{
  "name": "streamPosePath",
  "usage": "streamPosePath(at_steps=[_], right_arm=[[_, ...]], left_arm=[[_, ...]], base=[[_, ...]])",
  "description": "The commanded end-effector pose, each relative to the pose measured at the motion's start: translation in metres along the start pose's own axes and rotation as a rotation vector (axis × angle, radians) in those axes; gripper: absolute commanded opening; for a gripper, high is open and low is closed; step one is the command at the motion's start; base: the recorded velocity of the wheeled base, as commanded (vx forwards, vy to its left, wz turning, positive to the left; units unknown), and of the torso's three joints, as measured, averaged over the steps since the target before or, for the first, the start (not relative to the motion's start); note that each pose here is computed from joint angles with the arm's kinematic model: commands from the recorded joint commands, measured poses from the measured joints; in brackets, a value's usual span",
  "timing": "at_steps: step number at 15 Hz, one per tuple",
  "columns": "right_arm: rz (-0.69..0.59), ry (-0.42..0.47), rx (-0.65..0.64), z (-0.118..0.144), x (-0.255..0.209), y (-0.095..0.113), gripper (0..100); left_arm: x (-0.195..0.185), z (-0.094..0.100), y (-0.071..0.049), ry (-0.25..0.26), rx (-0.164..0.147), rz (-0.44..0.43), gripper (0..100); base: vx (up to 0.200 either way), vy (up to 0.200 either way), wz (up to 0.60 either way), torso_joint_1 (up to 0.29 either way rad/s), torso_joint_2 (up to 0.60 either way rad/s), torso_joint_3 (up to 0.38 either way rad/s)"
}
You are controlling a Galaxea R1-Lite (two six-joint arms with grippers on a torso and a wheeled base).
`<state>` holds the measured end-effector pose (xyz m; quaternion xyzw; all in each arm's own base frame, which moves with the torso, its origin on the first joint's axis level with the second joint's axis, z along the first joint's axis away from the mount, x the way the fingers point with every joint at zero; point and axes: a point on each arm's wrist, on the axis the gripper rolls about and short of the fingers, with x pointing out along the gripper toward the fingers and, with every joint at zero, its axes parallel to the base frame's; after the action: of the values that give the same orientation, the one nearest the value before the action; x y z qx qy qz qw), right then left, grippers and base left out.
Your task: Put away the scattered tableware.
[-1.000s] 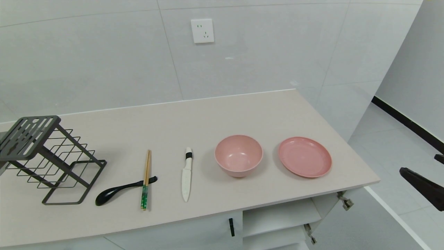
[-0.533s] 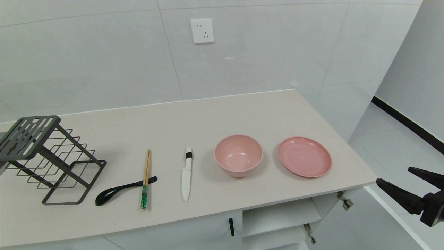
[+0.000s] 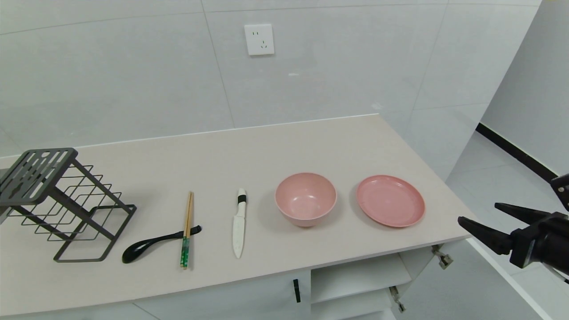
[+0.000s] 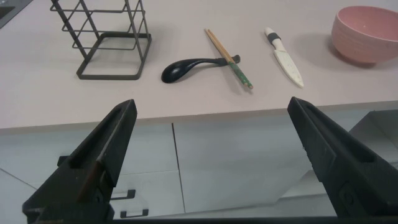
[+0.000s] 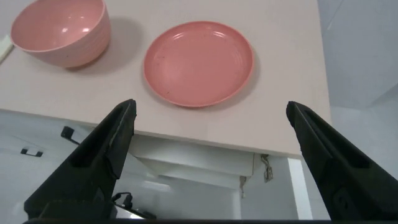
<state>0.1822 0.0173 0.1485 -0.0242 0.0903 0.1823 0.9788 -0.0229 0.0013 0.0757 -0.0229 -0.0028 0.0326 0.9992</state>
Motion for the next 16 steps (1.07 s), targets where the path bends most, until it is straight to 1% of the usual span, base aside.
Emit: streamPosePath(at_steps=[1,3,8,13,16], right_arm=[[0.012,0.047,0.012,-0.002,0.03,-0.007,100],[0.034,0.069,0.014,-0.003,0.047,-0.007,100],[0.041,0.106,0.024,-0.008,0.079,-0.014,100],[0.024,0.119,0.031,-0.02,0.124,-0.027,100],[-0.003,0.124,0.036,-0.027,0.149,-0.04,100]], left_arm=[[0.0,0.0,0.0,0.001,0.0,0.001,100],[0.0,0.0,0.0,0.001,0.0,0.001,100],[0.0,0.0,0.0,0.001,0.0,0.001,100],[0.0,0.0,0.0,0.001,0.0,0.001,100],[0.0,0.0,0.0,0.001,0.0,-0.001,100]], base=[[0.0,0.0,0.0,0.0,0.0,0.0],[0.0,0.0,0.0,0.0,0.0,0.0],[0.0,0.0,0.0,0.0,0.0,0.0],[0.0,0.0,0.0,0.0,0.0,0.0],[0.0,0.0,0.0,0.0,0.0,0.0]])
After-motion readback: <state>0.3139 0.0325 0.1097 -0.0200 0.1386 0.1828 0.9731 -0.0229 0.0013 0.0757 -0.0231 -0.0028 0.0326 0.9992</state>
